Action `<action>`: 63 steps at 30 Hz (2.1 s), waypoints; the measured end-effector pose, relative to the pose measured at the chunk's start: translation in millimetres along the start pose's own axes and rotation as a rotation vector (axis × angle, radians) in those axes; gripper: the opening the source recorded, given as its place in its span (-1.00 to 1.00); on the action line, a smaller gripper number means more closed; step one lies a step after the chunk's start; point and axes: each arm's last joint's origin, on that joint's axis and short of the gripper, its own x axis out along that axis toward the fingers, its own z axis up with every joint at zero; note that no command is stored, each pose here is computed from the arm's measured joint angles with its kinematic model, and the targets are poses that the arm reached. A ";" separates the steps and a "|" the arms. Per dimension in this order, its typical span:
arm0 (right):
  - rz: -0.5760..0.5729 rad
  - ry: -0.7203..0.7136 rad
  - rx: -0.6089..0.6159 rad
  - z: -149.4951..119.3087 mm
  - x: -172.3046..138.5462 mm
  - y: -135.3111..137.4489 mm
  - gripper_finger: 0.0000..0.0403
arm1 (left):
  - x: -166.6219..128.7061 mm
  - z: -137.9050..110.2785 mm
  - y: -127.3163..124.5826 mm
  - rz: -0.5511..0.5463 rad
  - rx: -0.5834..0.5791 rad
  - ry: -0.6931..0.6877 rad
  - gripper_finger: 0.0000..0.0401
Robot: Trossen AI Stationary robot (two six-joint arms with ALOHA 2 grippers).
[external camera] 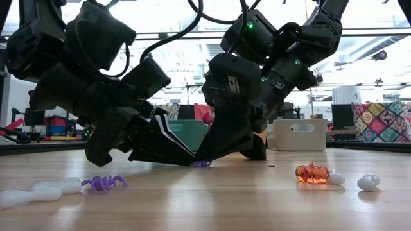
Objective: Sort Halloween decoration
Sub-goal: Put the purple spider toy into the gray bin
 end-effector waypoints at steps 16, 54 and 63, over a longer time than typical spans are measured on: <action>0.012 -0.047 -0.071 20.6 -32.5 12.6 -0.96 | -35.5 1.8 13.5 0.087 -0.004 -0.030 -0.81; -1.005 0.178 0.265 83.3 -274.0 -182.7 -0.96 | -68.9 17.9 25.2 0.084 -0.095 -0.134 -0.81; -1.009 0.164 0.262 73.2 -267.2 -193.5 -0.96 | -68.8 17.8 25.5 0.085 -0.095 -0.134 -0.81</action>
